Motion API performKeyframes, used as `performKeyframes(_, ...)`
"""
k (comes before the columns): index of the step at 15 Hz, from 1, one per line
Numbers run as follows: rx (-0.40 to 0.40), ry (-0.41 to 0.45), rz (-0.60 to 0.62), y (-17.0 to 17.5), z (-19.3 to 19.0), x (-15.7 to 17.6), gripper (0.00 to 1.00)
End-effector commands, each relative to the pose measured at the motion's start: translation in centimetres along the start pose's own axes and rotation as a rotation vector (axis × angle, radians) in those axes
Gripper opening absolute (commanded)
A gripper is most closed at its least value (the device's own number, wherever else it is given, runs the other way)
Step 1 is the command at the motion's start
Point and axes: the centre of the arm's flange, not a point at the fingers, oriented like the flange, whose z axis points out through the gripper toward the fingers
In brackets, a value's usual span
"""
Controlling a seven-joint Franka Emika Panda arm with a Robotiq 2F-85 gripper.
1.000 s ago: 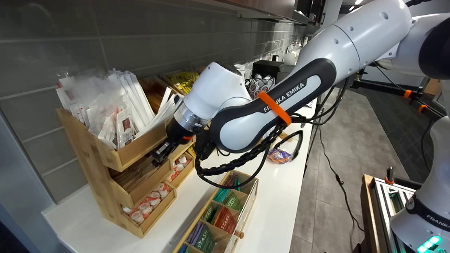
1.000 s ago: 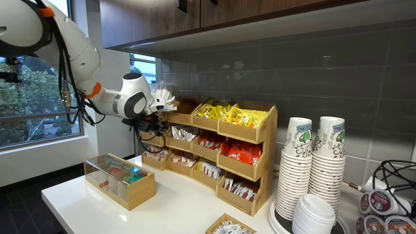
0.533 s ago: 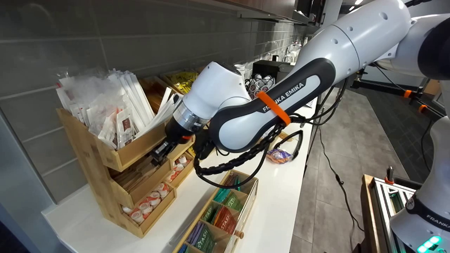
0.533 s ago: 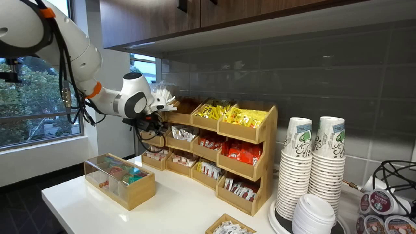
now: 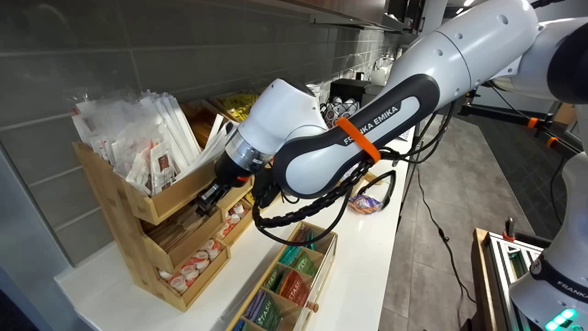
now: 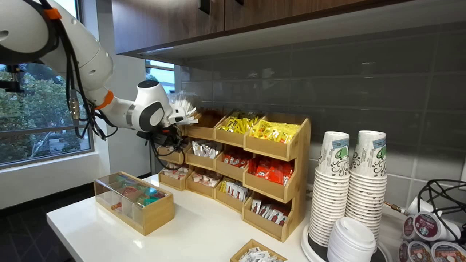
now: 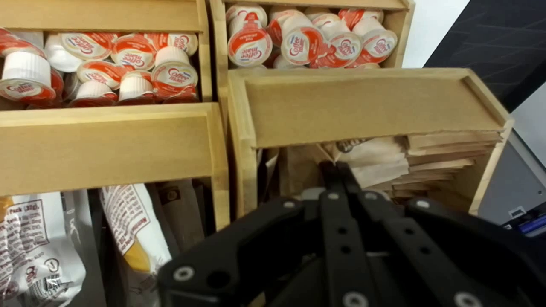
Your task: Pick up the brown paper bag from the shelf and put it on the counter
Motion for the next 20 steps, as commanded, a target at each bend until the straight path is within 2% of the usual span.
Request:
performKeyframes(1, 0.026, 0.048, 0.024, -0.3, -1.0, 0.7, 0.01)
performKeyframes(10, 0.076, 0.142, 0.079, -0.5, -2.8, 1.7, 0.01)
performKeyframes(17, 0.067, 0.104, 0.066, -0.5, -2.4, 1.4, 0.01)
performKeyframes(20, 0.052, 0.083, 0.05, -0.4, -1.9, 1.2, 0.04)
